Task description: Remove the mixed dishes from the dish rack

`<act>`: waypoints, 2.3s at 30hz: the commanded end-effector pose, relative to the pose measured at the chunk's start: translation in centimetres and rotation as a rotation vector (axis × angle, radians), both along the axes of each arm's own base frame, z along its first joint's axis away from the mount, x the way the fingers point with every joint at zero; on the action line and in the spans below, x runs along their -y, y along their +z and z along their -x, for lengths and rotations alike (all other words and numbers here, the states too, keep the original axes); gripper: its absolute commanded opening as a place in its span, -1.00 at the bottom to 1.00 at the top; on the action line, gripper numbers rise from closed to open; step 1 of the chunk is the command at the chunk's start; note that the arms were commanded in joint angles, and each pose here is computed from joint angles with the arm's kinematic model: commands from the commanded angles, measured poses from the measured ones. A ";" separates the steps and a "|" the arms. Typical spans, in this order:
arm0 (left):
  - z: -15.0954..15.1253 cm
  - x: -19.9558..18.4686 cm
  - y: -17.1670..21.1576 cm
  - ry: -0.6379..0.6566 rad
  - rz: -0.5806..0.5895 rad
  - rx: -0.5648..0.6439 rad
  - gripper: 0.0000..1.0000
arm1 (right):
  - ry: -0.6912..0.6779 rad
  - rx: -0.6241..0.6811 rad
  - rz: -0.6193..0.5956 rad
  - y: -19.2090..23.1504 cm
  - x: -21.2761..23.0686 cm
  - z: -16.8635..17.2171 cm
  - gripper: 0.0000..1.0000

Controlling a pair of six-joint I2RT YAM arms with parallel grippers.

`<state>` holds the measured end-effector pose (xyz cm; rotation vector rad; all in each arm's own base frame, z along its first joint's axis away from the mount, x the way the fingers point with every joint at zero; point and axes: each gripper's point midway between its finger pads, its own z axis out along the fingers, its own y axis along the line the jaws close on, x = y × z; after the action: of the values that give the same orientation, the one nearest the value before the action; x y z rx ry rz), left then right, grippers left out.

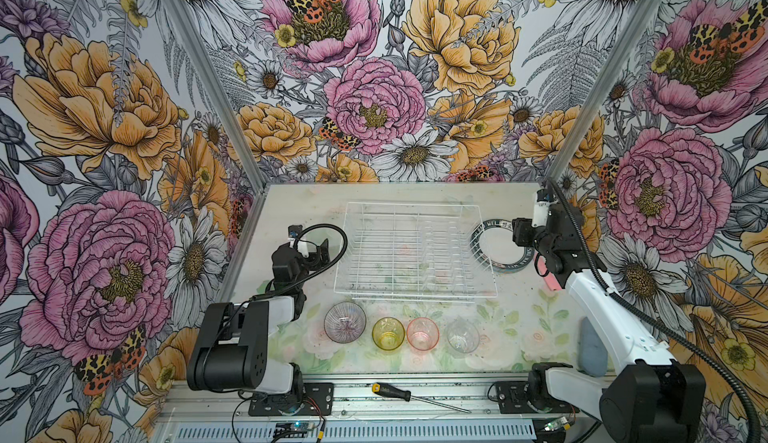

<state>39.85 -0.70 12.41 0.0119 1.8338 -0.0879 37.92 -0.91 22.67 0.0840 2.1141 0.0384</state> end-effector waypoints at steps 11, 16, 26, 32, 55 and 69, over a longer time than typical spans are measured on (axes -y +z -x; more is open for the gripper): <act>0.0 -1.0 0.9 0.044 -0.010 0.124 0.98 | -0.219 0.185 0.041 -5.2 6.2 -1.5 0.18; 0.0 -1.0 0.9 0.045 -0.011 0.121 0.98 | -0.215 0.183 -0.038 -8.0 6.4 -2.4 0.18; -0.2 -0.6 0.8 0.026 -0.020 0.108 0.98 | -0.146 0.213 -0.071 -10.4 5.1 -2.6 0.19; -0.6 -0.8 0.6 0.032 -0.017 0.088 0.98 | 0.005 0.209 -0.014 -10.6 1.8 -3.4 0.33; -0.4 -1.5 0.7 0.145 -0.068 0.096 0.98 | -0.192 0.285 0.135 -11.1 2.9 -1.7 0.99; -0.7 -1.5 0.5 0.133 -0.055 0.077 0.98 | -0.192 0.291 0.136 -11.1 3.0 -1.7 0.99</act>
<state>40.35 0.53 12.47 -0.0663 1.7660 0.0485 38.99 -3.73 10.09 0.1834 1.8576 -0.1794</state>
